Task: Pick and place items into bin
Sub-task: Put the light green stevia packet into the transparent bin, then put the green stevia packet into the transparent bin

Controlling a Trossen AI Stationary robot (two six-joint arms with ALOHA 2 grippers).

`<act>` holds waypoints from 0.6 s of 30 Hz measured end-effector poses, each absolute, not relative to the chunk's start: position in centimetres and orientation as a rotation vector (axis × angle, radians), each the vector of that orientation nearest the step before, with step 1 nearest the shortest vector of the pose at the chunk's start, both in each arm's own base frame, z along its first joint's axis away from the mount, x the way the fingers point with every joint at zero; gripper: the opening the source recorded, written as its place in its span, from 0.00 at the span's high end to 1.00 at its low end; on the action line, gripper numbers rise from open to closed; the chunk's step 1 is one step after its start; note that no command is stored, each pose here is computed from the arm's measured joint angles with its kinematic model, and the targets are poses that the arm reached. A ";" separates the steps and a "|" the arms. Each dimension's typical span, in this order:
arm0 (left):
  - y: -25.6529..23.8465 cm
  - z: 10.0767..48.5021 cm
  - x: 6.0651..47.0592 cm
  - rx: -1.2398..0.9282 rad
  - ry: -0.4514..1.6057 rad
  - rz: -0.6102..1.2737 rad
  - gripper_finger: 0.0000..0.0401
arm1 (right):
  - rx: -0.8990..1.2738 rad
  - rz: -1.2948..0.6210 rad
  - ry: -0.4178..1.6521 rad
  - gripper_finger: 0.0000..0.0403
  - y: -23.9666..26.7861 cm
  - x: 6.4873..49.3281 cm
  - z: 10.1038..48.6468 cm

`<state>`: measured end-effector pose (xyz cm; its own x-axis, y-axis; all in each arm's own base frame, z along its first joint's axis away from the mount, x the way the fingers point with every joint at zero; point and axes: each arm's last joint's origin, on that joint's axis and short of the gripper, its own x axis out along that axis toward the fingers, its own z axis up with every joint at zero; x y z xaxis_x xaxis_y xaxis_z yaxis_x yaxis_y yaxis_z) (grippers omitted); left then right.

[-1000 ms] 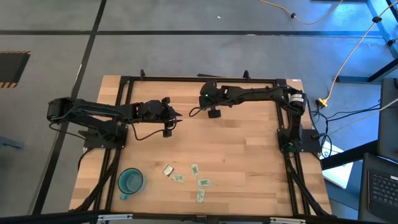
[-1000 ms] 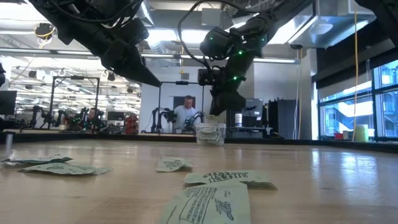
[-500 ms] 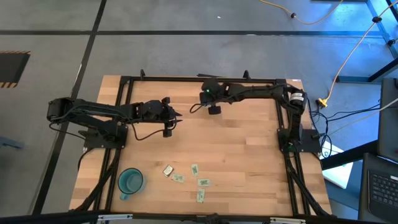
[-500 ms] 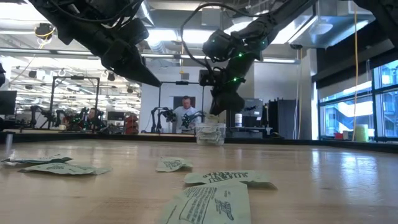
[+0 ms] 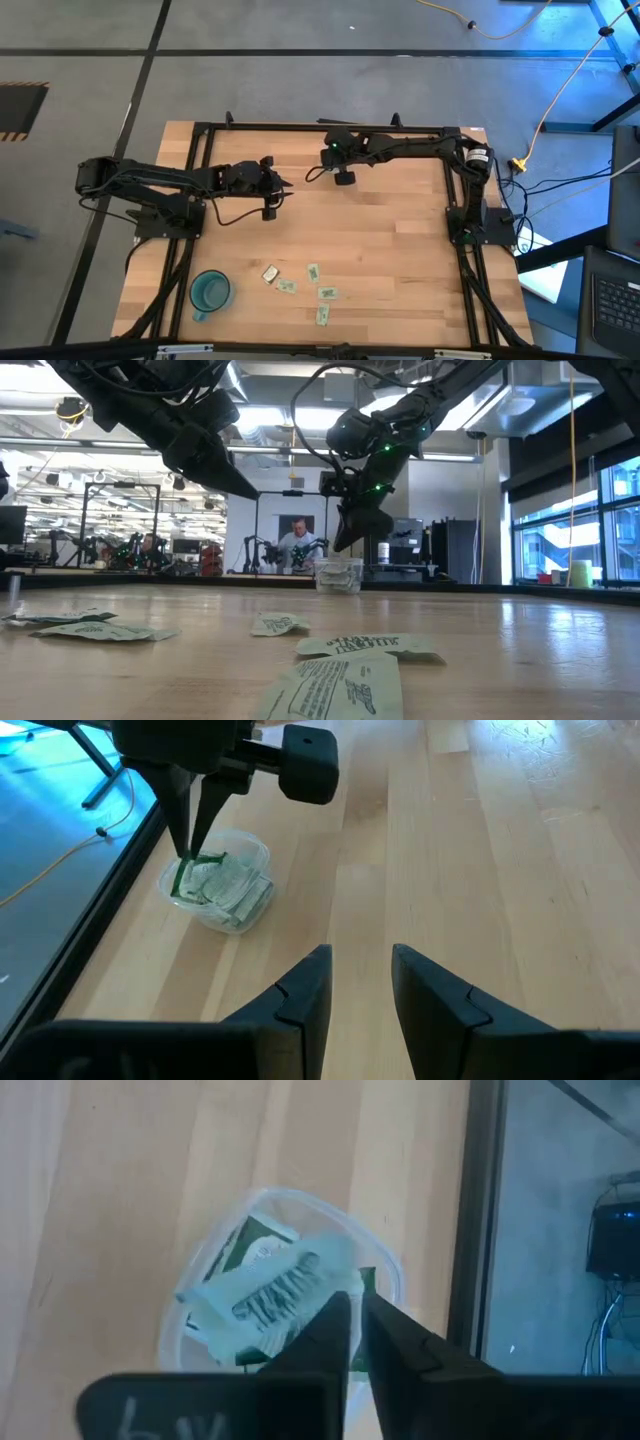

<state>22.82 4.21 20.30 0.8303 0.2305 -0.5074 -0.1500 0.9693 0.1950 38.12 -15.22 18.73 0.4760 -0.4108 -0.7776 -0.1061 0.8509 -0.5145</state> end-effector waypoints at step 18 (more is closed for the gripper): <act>1.1 20.0 23.0 0.188 0.580 -0.017 0.75 | -0.068 -0.050 0.969 0.85 -10.8 30.9 23.8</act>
